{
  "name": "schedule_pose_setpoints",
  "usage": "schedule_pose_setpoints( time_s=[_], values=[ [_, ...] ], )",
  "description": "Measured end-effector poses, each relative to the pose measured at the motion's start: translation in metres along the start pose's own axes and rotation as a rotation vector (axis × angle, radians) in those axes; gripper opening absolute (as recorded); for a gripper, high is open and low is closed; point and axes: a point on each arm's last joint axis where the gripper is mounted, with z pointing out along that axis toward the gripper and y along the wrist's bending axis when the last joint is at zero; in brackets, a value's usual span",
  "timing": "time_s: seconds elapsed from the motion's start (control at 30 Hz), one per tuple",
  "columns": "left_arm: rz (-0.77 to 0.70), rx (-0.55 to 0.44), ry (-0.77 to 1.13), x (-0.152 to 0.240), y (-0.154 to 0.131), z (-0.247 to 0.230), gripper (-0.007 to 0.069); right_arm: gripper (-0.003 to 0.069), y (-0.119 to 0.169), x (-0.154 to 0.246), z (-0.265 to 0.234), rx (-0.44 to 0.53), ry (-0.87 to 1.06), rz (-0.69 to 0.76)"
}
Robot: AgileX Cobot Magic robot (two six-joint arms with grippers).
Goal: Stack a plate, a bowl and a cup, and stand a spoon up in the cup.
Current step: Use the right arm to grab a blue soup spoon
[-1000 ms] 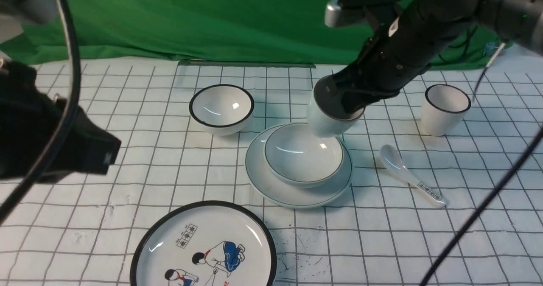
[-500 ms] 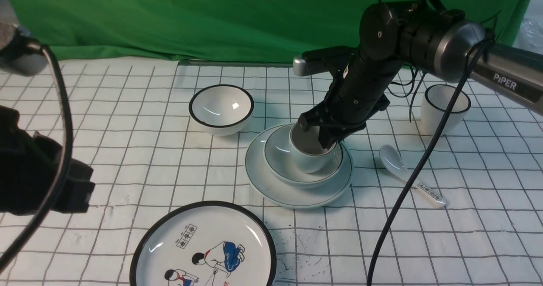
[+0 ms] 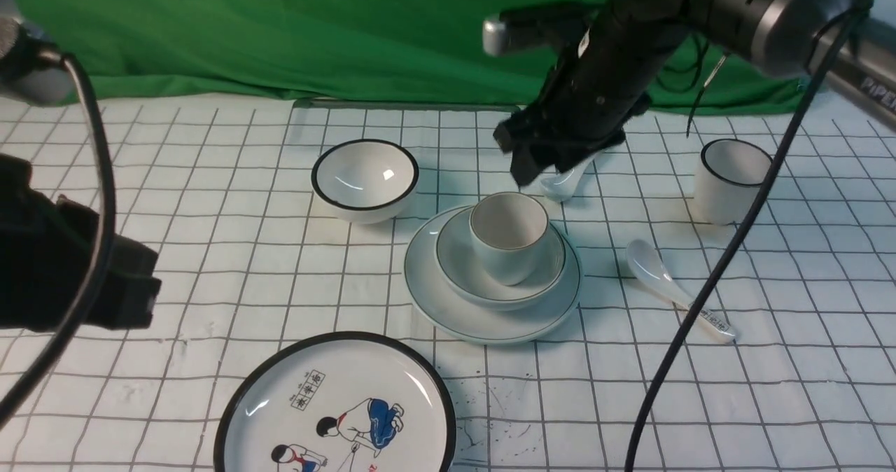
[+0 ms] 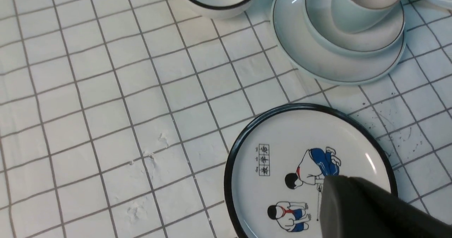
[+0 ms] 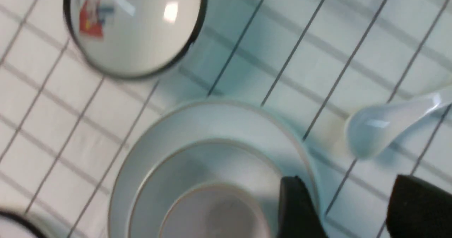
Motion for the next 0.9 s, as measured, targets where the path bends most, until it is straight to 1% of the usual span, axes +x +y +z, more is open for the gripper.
schedule_pose_setpoints(
  time_s=[0.07,0.1,0.2,0.27,0.3,0.33,0.4,0.43,0.47,0.5,0.63,0.73,0.9],
  values=[
    [-0.031,0.0,-0.003,0.0,0.0,0.0,0.0001,0.0349,-0.016,-0.008,-0.003,0.013,-0.072,0.042],
    [-0.045,0.001,-0.005,0.0,0.0,0.0,0.0001,0.0336,-0.025,-0.01,-0.001,0.026,-0.117,0.088],
    [-0.073,0.001,-0.008,-0.001,0.0,0.0,0.0001,0.0313,-0.055,-0.014,0.011,0.022,-0.192,0.204],
    [-0.081,0.001,-0.008,-0.001,0.0,0.0,0.0001,0.0313,-0.074,-0.013,0.026,0.005,-0.232,0.29],
    [-0.084,0.001,-0.008,-0.001,0.0,0.0,0.0001,0.0316,-0.081,-0.011,0.036,-0.004,-0.234,0.311],
    [-0.084,0.001,-0.008,-0.001,0.0,0.0,0.0001,0.0317,-0.082,-0.012,0.035,-0.001,-0.243,0.321],
    [-0.085,0.001,-0.008,-0.001,0.0,0.0,0.0001,0.0338,-0.095,-0.007,0.056,-0.005,-0.244,0.367],
    [-0.086,0.001,-0.008,-0.001,0.0,0.0,0.0001,0.0363,-0.103,0.001,0.081,-0.006,-0.22,0.396],
    [-0.086,0.001,-0.008,-0.001,0.0,0.0,0.0001,0.0371,-0.104,0.002,0.084,-0.004,-0.22,0.398],
    [-0.087,0.001,-0.008,-0.001,0.0,0.0,0.0001,0.0412,-0.107,0.009,0.105,-0.005,-0.194,0.413],
    [-0.083,-0.001,-0.008,-0.001,0.0,0.0,0.0001,0.0482,-0.111,0.022,0.137,-0.002,-0.162,0.425],
    [-0.057,-0.017,-0.01,-0.001,0.002,0.0,0.0001,0.0492,-0.112,0.026,0.146,0.005,-0.152,0.423],
    [-0.003,-0.041,-0.012,-0.001,0.004,0.0,0.0001,0.0496,-0.115,0.032,0.154,0.05,-0.121,0.382]
  ],
)
